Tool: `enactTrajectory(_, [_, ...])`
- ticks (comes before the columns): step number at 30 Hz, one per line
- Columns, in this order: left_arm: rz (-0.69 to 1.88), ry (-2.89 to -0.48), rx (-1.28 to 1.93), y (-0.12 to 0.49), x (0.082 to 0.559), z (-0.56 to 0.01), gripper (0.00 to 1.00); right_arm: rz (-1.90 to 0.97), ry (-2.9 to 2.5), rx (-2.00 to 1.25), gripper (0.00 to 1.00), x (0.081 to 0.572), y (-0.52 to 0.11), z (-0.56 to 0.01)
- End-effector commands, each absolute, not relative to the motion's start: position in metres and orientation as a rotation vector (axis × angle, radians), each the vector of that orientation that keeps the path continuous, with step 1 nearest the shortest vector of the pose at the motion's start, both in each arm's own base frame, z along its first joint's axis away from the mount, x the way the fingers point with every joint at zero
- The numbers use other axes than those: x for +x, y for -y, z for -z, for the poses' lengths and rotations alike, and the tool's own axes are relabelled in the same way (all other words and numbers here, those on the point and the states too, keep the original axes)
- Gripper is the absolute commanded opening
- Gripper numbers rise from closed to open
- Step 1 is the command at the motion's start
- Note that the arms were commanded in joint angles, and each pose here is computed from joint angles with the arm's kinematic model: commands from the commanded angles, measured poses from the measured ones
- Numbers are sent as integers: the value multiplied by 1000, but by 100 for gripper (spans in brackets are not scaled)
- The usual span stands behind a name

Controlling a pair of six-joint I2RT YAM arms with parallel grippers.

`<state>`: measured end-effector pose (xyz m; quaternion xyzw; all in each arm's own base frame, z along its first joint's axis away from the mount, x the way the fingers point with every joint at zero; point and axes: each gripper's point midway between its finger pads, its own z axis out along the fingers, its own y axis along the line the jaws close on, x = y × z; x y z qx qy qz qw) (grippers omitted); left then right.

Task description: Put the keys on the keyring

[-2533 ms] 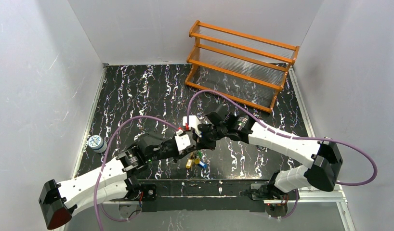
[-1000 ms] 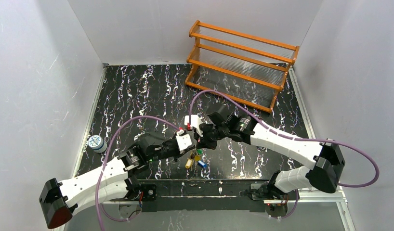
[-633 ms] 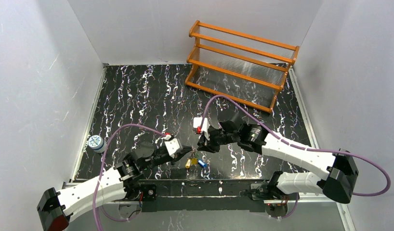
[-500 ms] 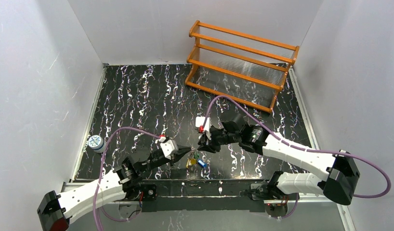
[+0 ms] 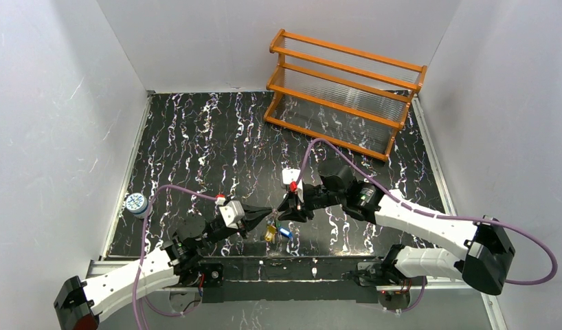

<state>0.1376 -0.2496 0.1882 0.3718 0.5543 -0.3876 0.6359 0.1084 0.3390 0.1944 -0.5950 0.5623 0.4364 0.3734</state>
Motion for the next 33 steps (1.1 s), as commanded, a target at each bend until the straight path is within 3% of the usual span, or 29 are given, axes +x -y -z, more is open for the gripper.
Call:
enactTrajectory(1, [905, -1203, 813, 251, 137, -207, 0, -1181, -1415, -1510, 37, 106, -347, -193])
enactTrajectory(15, [917, -1211, 819, 251, 136, -202, 0, -1190, -1496, -1433, 13, 115, -354, -174])
enactTrajectory(24, [883, -1249, 792, 248, 143, -197, 0, -1123, -1508, -1407, 22, 124, -350, -174])
enactTrajectory(25, [868, -1269, 786, 246, 145, -194, 2, -1118, -1514, -1407, 25, 125, -350, -172])
enactTrajectory(28, [834, -1340, 764, 243, 152, -187, 29, -1111, -1532, -1406, 37, 129, -352, -168])
enactTrajectory(33, [751, -1480, 666, 230, 169, -180, 64, -1104, -1583, -1374, 50, 141, -352, -159])
